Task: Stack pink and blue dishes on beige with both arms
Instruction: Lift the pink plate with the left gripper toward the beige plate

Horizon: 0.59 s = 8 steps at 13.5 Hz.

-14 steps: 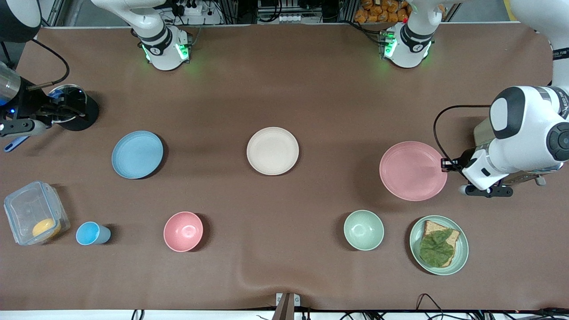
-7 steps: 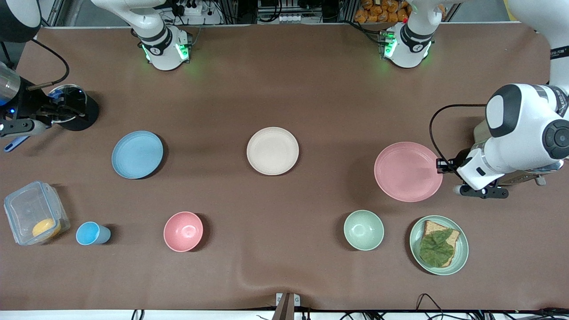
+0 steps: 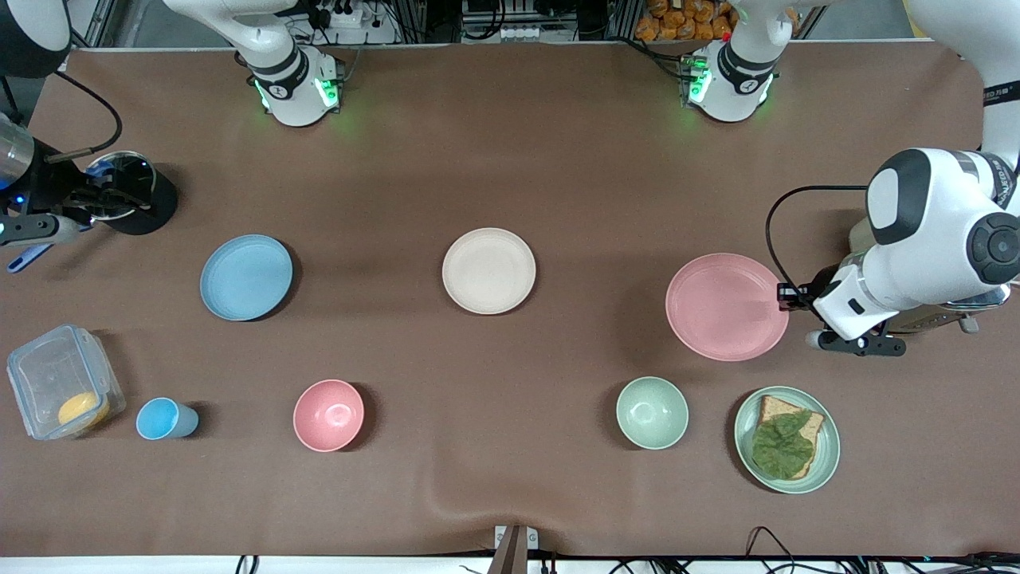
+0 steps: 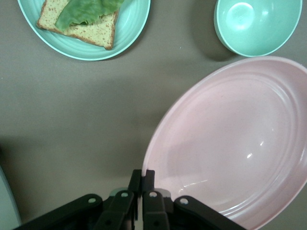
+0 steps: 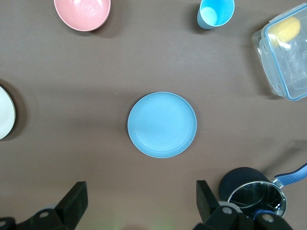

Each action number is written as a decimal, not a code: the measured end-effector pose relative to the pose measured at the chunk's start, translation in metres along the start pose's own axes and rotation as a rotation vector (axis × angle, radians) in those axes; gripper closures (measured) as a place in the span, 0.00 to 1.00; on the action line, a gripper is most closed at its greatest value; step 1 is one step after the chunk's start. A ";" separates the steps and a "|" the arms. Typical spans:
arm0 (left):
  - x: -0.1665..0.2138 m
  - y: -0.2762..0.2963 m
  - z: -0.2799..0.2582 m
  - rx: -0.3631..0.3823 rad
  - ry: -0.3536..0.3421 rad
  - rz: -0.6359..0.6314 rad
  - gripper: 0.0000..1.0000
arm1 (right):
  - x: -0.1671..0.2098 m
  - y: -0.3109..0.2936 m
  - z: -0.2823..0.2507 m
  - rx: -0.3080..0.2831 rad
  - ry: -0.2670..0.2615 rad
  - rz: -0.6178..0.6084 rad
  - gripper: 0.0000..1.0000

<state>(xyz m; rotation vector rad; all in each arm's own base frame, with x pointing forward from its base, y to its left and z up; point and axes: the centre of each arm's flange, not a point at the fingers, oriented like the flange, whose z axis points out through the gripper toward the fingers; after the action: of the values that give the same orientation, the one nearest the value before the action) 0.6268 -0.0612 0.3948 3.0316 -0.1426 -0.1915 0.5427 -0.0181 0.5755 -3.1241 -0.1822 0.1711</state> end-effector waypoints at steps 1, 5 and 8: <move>0.000 0.000 0.000 0.000 0.000 0.001 0.95 | 0.000 0.000 0.000 0.000 0.000 0.000 0.00; 0.000 0.004 -0.001 -0.001 0.002 0.007 0.95 | 0.000 0.000 0.000 0.000 0.000 0.000 0.00; 0.001 0.023 -0.003 -0.007 0.007 0.039 0.95 | 0.000 0.000 0.000 0.000 0.000 0.001 0.00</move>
<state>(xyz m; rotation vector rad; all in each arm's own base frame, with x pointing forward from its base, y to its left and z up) 0.6261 -0.0839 0.4006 3.0192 -0.2000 -0.1783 0.5427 -0.0185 0.5755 -3.1240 -0.1810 0.1715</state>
